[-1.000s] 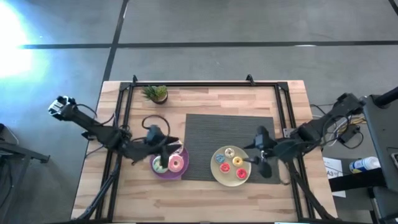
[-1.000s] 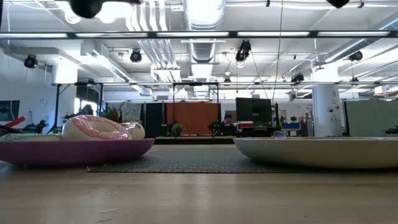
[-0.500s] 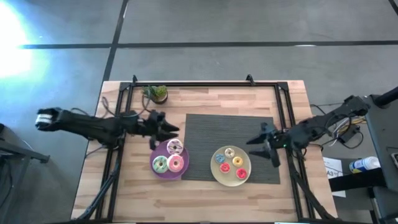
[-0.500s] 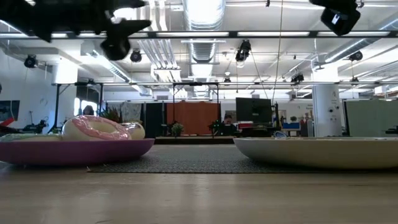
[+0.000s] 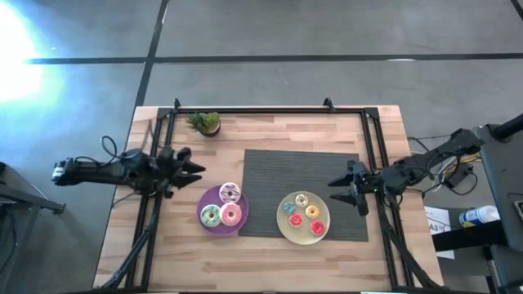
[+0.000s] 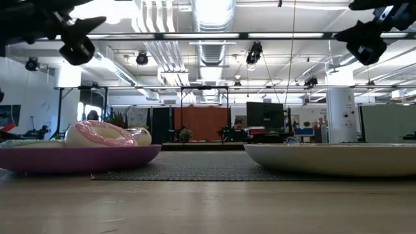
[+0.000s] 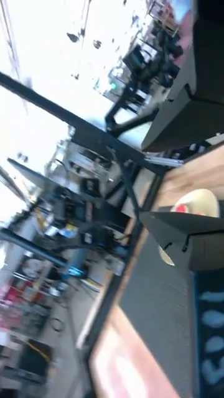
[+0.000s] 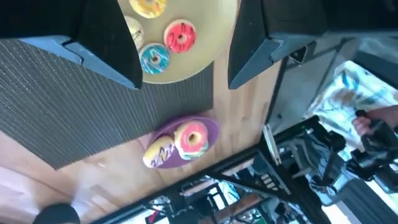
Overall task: Pick & Place donuts
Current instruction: Return to home position
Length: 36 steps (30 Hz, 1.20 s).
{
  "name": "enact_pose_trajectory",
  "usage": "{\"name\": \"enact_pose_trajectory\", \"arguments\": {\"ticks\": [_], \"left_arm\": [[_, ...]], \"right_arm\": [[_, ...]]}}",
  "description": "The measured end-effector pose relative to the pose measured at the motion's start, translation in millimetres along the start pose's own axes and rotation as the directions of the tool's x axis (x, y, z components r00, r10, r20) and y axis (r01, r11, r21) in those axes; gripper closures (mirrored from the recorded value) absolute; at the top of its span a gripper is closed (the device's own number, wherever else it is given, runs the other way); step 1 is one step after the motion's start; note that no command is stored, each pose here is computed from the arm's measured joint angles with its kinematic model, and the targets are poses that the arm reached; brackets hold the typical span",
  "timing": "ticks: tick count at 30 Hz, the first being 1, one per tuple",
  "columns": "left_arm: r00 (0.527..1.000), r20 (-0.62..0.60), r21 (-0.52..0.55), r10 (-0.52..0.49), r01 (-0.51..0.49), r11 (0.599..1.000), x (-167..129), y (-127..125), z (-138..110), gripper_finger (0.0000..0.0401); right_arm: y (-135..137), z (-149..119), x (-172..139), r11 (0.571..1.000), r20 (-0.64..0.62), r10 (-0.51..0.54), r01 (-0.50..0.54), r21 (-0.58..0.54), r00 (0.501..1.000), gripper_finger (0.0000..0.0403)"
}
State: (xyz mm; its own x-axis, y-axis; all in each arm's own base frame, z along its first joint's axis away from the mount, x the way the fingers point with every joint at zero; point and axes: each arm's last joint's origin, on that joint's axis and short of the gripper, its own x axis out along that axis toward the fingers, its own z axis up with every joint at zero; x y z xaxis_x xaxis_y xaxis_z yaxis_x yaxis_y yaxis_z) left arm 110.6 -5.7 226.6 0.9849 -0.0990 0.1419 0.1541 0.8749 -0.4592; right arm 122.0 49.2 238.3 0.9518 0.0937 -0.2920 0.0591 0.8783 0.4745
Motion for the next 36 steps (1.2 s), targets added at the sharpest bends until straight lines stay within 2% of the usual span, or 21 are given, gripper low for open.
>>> {"name": "enact_pose_trajectory", "arguments": {"ticks": [4, 10, 17, 20, 22, 24, 26, 29, 33, 36], "left_arm": [[0.999, 0.046, 0.055, -0.005, 0.003, 0.999, -10, 3, -5, 0.0261], [0.985, 0.143, 0.065, 0.099, -0.109, 0.992, -17, 8, -8, 0.0261], [0.977, 0.170, -0.055, 0.132, -0.124, 0.991, -18, 9, -7, 0.0261], [0.980, 0.151, -0.151, 0.132, -0.109, 0.983, -18, 9, -8, 0.0261], [0.984, 0.121, -0.075, 0.128, -0.119, 0.990, -18, 10, -11, 0.0261], [0.986, 0.101, 0.087, 0.135, -0.144, 0.986, -18, 12, -15, 0.0261], [0.986, 0.088, 0.231, 0.141, -0.158, 0.960, -17, 15, -21, 0.0261], [0.986, 0.072, 0.368, 0.151, -0.167, 0.915, -18, 21, -32, 0.0261], [0.984, 0.071, 0.436, 0.163, -0.178, 0.882, -22, 26, -38, 0.0261], [0.980, 0.078, 0.428, 0.181, -0.197, 0.882, -22, 27, -38, 0.0261]], "right_arm": [[-4, -7, 3, 1.000, -0.017, -0.013, 0.012, -0.008, 1.000, 0.0174], [-11, -18, 6, 0.999, -0.047, -0.035, 0.034, -0.022, 0.998, 0.0174], [-20, -33, 10, 0.997, -0.088, -0.065, 0.061, -0.042, 0.994, 0.0174], [-24, -40, 11, 0.996, -0.104, -0.076, 0.072, -0.050, 0.992, 0.0174], [-26, -44, 12, 0.995, -0.115, -0.085, 0.079, -0.056, 0.990, 0.0174], [-29, -47, 13, 0.994, -0.124, -0.093, 0.086, -0.061, 0.988, 0.0174], [-30, -50, 13, 0.994, -0.132, -0.098, 0.090, -0.065, 0.986, 0.0174], [-33, -54, 14, 0.993, -0.141, -0.106, 0.097, -0.070, 0.984, 0.0174], [-36, -59, 15, 0.991, -0.154, -0.117, 0.106, -0.078, 0.981, 0.0174], [-39, -63, 15, 0.990, -0.164, -0.127, 0.114, -0.084, 0.978, 0.0174]]}}
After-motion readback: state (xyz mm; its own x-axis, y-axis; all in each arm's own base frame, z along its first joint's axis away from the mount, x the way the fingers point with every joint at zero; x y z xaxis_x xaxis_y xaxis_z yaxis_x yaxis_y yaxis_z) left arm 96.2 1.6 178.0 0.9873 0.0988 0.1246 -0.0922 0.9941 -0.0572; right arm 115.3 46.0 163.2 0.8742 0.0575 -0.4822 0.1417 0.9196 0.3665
